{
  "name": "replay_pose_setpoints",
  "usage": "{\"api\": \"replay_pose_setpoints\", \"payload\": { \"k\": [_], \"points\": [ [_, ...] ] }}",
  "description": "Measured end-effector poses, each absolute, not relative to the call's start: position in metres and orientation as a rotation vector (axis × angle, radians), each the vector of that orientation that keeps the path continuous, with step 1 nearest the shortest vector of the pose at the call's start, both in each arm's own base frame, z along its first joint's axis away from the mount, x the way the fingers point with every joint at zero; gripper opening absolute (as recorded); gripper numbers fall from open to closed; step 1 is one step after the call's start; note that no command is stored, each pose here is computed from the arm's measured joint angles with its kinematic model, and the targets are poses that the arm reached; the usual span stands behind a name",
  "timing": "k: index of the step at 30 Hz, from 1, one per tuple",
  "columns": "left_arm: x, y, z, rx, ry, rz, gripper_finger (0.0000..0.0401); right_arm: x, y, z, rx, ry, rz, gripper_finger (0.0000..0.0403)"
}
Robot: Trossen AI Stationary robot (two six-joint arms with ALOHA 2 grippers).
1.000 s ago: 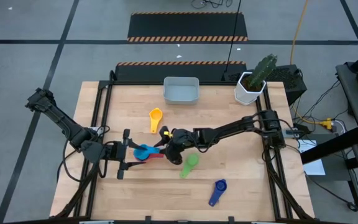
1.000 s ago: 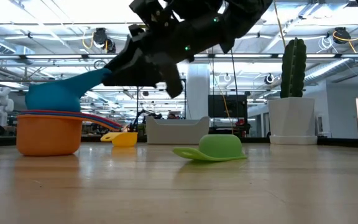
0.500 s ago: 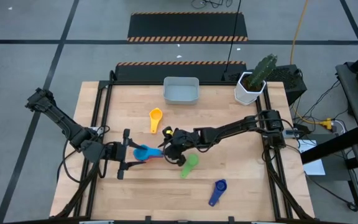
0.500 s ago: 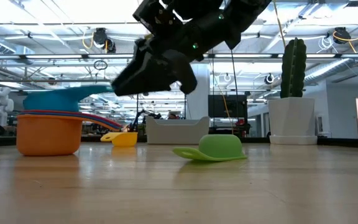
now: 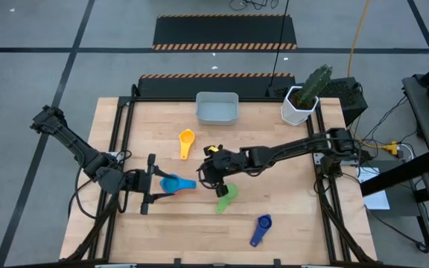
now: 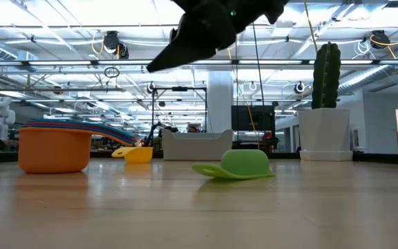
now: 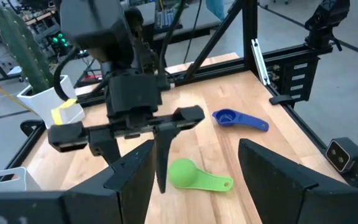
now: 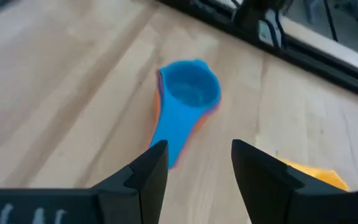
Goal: Nest measuring cups in basket
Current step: Stack the yellow measuring cup into the light blue measuring cup
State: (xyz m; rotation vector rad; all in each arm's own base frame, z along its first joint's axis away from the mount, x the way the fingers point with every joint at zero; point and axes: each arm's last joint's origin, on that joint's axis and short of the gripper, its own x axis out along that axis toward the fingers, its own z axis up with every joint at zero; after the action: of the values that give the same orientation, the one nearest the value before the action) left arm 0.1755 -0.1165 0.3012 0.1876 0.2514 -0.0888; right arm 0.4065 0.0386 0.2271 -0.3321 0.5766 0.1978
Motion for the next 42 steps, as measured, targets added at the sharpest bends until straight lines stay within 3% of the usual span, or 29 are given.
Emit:
{"api": "replay_pose_setpoints", "payload": {
  "k": [11, 22, 33, 42],
  "points": [
    [0.18, -0.105, 0.294, 0.154, 0.322, -0.017, 0.0232, 0.398, 0.03, 0.223, -0.385, 0.709, 0.07, 0.0172],
    [0.189, -0.085, 0.291, 0.1, 0.36, 0.089, 0.0232, 0.355, 0.021, 0.258, -0.291, 0.867, -0.16, 0.0171],
    [0.211, -0.068, 0.273, 0.117, 0.466, 0.139, 0.0232, 0.314, 0.032, 0.251, -0.219, 0.832, -0.159, 0.0171],
    [0.231, -0.047, 0.252, 0.106, 0.589, 0.22, 0.0232, 0.304, 0.029, 0.242, -0.162, 0.814, -0.242, 0.0171]
  ]
}}
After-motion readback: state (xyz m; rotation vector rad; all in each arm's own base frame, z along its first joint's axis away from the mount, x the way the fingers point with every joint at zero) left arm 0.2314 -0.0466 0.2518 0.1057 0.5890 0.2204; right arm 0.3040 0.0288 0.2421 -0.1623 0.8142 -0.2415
